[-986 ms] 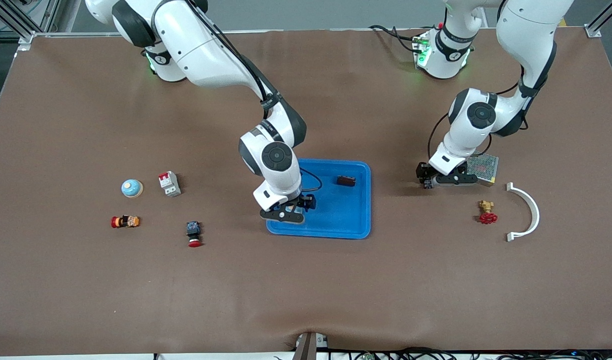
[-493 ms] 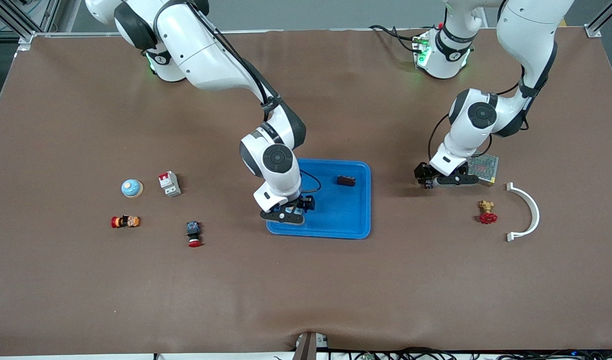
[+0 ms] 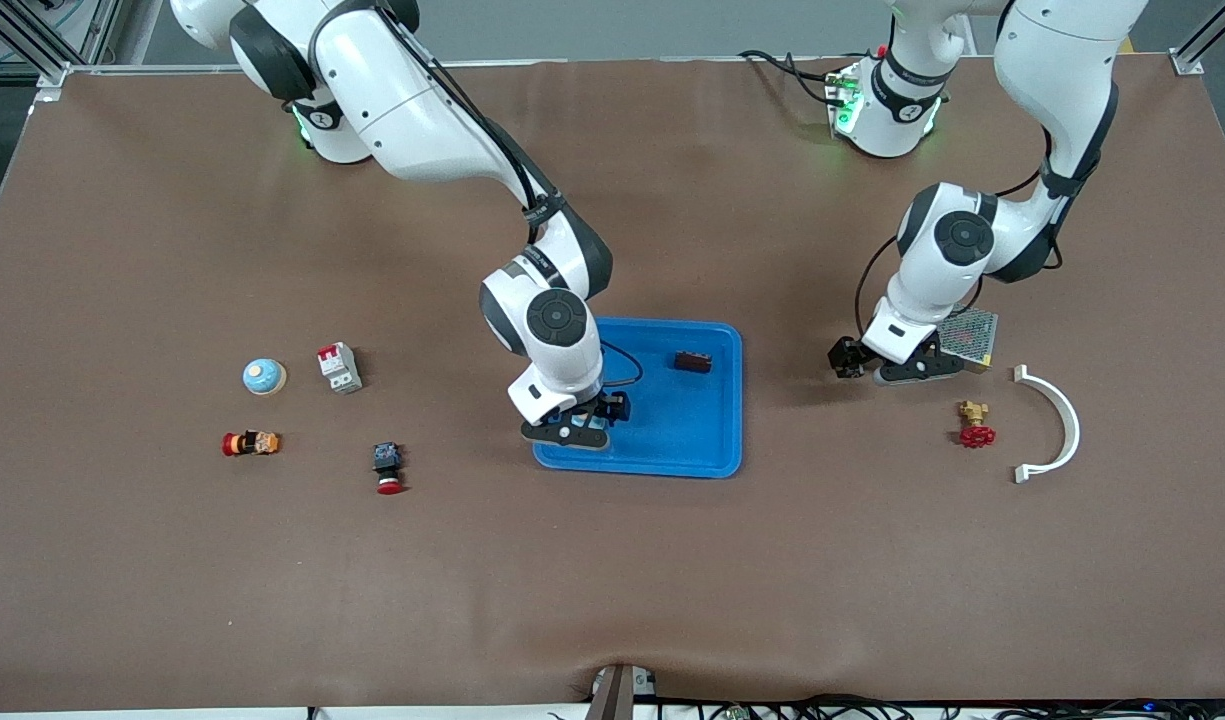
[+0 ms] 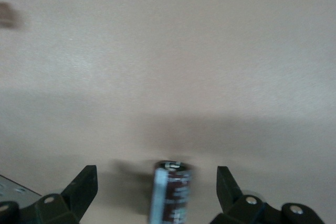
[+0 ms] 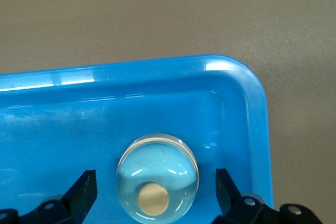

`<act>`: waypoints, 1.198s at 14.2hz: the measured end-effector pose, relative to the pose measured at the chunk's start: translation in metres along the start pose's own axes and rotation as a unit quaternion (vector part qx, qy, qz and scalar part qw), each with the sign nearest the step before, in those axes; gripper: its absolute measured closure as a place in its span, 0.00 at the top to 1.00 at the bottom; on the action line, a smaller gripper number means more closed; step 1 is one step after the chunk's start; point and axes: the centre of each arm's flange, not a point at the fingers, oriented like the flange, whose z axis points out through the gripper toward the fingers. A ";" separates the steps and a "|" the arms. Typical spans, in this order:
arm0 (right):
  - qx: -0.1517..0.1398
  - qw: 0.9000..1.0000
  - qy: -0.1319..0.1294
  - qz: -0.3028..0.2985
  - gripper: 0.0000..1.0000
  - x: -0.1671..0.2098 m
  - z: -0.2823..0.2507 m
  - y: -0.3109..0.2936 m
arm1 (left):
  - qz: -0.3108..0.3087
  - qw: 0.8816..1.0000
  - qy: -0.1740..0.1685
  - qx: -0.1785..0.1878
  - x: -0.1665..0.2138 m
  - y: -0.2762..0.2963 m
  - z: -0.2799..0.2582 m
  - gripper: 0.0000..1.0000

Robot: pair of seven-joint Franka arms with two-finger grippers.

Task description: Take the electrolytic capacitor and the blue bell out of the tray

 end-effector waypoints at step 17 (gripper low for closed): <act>0.001 1.000 0.005 -0.003 0.67 0.001 0.007 -0.001 | -0.221 0.975 0.015 -0.018 0.006 0.073 -0.028 1.00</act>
